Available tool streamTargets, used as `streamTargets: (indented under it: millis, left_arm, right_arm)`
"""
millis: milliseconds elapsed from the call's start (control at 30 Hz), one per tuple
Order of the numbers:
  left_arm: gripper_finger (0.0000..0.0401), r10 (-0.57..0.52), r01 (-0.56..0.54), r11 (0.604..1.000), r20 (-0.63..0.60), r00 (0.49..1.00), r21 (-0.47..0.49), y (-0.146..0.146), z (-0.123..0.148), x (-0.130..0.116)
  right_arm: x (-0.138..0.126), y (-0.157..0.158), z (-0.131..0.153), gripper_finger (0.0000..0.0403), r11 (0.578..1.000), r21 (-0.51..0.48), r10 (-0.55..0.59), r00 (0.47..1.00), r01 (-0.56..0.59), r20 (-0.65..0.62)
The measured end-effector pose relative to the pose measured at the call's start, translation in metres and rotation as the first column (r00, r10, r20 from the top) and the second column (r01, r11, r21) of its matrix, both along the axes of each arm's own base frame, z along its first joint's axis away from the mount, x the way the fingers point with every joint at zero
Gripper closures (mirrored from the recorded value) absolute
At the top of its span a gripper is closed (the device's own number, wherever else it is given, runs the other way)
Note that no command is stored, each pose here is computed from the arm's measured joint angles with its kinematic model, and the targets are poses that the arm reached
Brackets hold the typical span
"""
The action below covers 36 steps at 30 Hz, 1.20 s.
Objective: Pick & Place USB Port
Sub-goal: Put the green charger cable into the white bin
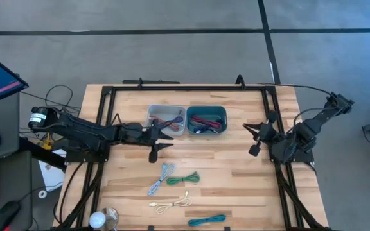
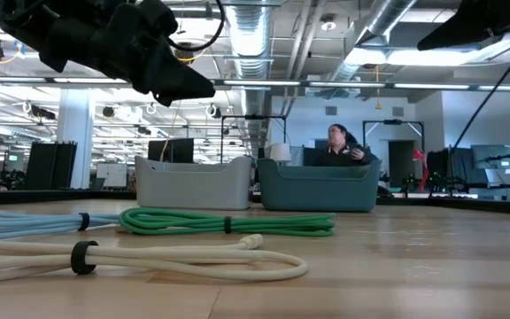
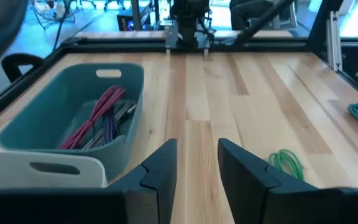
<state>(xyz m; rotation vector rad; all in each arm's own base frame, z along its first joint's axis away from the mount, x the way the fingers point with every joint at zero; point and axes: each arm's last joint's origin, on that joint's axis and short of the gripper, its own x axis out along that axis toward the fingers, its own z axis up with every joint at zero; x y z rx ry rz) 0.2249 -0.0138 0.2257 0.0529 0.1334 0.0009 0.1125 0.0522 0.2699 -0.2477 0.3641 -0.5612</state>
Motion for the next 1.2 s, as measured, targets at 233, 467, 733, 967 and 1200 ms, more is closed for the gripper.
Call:
streamTargets:
  millis: [233,467,733,967,1200]
  left_arm:
    - [0.0285,-0.082,0.083,0.997,0.057,0.995,-0.010,-0.003,-0.005,0.013]
    - [0.0286,-0.145,0.144,0.988,-0.019,0.989,-0.062,-0.008,-0.026,0.044]
    - [0.0289,-0.200,0.197,0.977,-0.037,0.979,-0.077,-0.012,-0.028,0.077]
    - [0.0276,-0.228,0.221,0.963,-0.032,0.973,-0.157,-0.013,-0.026,0.080]
    - [0.0270,-0.064,0.056,0.978,-0.034,0.997,-0.200,-0.002,-0.024,0.081]
  right_arm:
    - [-0.002,-0.008,-0.001,0.0390,0.972,0.009,0.235,0.967,-0.237,0.101]
    - [-0.008,-0.019,-0.014,0.0390,0.946,-0.022,0.322,0.934,-0.323,0.155]
    - [-0.010,-0.026,-0.045,0.0390,0.922,0.026,0.375,0.907,-0.387,0.191]
    - [-0.010,-0.032,-0.075,0.0390,0.946,0.025,0.310,0.924,-0.323,0.223]
    - [-0.012,-0.045,-0.075,0.0390,0.999,-0.003,0.044,0.970,-0.044,0.240]
